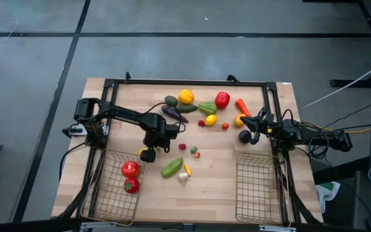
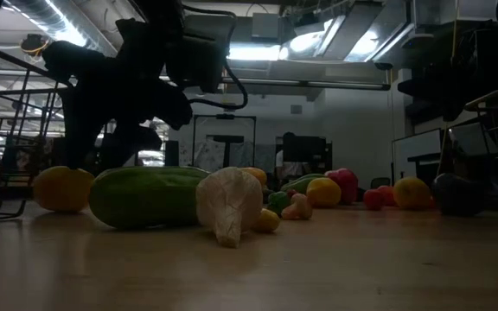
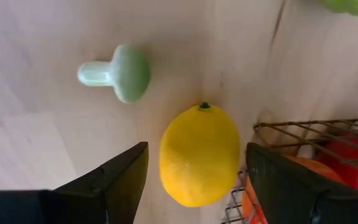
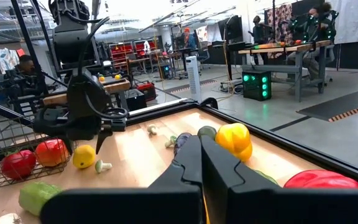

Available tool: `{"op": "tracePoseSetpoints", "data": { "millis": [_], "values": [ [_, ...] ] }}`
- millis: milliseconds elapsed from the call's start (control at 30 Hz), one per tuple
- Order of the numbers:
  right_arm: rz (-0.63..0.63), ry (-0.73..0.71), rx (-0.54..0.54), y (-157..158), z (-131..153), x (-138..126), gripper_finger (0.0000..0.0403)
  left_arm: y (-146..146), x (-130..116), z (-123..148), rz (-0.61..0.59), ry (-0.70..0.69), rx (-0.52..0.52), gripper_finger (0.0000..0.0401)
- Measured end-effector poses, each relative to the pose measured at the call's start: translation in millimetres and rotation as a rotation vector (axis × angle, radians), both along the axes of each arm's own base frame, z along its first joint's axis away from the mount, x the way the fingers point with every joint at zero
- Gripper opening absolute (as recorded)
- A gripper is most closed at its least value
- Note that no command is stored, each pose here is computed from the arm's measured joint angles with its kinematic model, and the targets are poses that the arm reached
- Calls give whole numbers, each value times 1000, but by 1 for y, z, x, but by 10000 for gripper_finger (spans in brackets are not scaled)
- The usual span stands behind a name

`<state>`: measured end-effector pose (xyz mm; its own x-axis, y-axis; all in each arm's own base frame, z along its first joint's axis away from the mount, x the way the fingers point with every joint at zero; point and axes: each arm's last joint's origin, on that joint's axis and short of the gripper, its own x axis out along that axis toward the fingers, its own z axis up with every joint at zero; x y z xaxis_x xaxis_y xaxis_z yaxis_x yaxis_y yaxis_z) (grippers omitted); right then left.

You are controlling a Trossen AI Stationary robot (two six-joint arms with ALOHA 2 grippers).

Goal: Sort produce into baskets
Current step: Put the bottom yellow lemon into the left wire basket

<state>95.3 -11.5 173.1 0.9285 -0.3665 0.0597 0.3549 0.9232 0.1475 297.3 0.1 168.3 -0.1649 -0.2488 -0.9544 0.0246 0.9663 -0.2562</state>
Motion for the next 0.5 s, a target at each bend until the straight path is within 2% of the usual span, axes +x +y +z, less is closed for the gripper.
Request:
{"op": "tracePoseSetpoints", "data": {
  "millis": [133, 500],
  "values": [
    [0, 0, 0, 0, 0, 0, 1, 1, 0, 0, 3, 4, 51, 265],
    [0, 0, 0, 0, 0, 0, 1, 10, -2, 0, -19, 20, 113, 265]
  ]
}}
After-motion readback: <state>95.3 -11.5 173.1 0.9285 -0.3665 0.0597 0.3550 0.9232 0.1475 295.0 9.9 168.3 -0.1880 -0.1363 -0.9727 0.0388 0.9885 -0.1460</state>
